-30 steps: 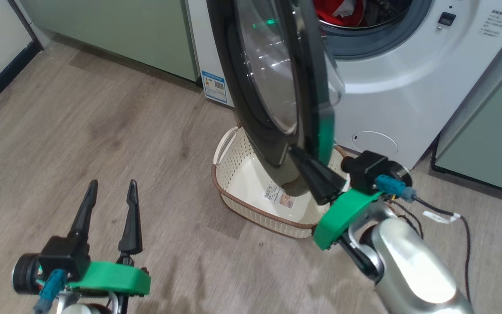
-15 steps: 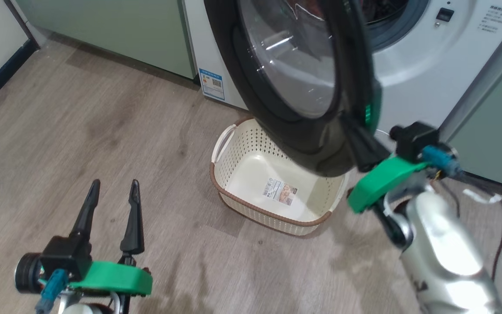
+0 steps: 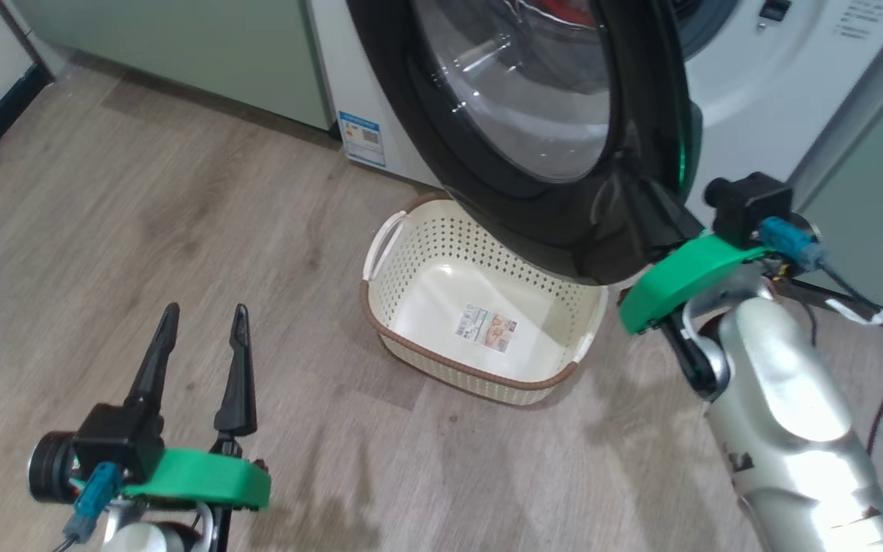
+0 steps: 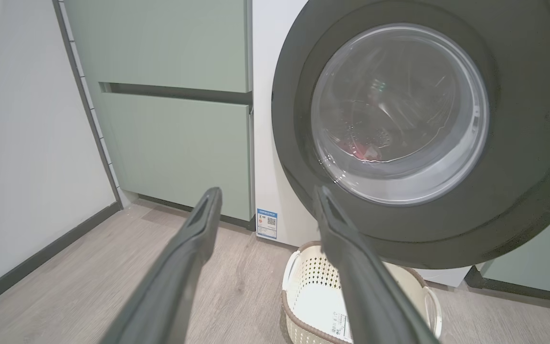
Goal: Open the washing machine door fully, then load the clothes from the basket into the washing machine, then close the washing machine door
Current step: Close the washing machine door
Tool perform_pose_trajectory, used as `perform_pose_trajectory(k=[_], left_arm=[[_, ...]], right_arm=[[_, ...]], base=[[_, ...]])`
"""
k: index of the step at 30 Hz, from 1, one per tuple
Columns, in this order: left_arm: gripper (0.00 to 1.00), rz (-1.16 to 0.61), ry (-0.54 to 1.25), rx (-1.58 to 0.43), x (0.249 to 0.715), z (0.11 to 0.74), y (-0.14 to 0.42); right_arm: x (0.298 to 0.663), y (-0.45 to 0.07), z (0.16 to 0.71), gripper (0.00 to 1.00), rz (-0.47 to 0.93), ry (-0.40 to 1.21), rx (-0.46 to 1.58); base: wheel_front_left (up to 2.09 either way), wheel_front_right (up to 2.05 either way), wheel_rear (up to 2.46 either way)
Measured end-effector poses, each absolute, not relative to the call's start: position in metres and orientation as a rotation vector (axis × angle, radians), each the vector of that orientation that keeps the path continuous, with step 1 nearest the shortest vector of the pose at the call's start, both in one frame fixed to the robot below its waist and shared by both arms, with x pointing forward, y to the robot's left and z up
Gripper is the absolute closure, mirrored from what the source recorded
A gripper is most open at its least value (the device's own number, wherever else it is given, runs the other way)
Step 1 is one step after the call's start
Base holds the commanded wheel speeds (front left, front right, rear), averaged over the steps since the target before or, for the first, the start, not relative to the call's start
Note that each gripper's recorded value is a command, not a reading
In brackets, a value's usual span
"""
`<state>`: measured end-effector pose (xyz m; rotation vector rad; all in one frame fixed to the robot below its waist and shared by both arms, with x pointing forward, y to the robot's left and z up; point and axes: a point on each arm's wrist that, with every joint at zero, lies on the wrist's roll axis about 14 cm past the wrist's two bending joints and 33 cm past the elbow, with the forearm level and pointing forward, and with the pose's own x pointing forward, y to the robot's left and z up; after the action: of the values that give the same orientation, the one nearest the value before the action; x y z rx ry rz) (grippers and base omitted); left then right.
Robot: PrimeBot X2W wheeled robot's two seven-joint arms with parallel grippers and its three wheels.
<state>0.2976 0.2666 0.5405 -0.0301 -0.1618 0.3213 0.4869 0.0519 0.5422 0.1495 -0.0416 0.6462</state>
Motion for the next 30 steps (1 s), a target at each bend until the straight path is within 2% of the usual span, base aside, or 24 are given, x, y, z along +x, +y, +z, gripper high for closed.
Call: perform_pose_trajectory(k=[1,2,8,13,19,30], left_arm=[[0.0,0.316,-0.162,-0.031,0.299,0.541,0.265],[0.0,0.311,-0.163,-0.031,0.3,0.541,0.264],[0.0,0.258,-0.165,-0.033,0.311,0.541,0.252],[0.0,0.204,-0.168,-0.03,0.324,0.542,0.241],[0.0,0.124,-0.16,-0.036,0.341,0.541,0.22],[0.0,-0.017,-0.157,-0.041,0.365,0.542,0.181]], right_arm=[[0.485,0.054,0.543,0.52,0.654,-0.048,0.15],[0.482,0.055,0.545,0.0,0.665,-0.055,0.151],[0.466,0.055,0.568,0.0,0.697,-0.134,0.173],[0.449,0.034,0.566,0.0,0.663,-0.148,0.187],[0.436,-0.022,0.562,0.0,0.518,-0.155,0.202],[0.394,-0.137,0.522,0.0,0.19,-0.049,0.187]], base=[[0.0,0.0,0.0],[0.0,0.0,0.0],[0.0,0.0,0.0],[0.0,0.0,0.0],[0.0,0.0,0.0],[0.0,0.0,0.0]])
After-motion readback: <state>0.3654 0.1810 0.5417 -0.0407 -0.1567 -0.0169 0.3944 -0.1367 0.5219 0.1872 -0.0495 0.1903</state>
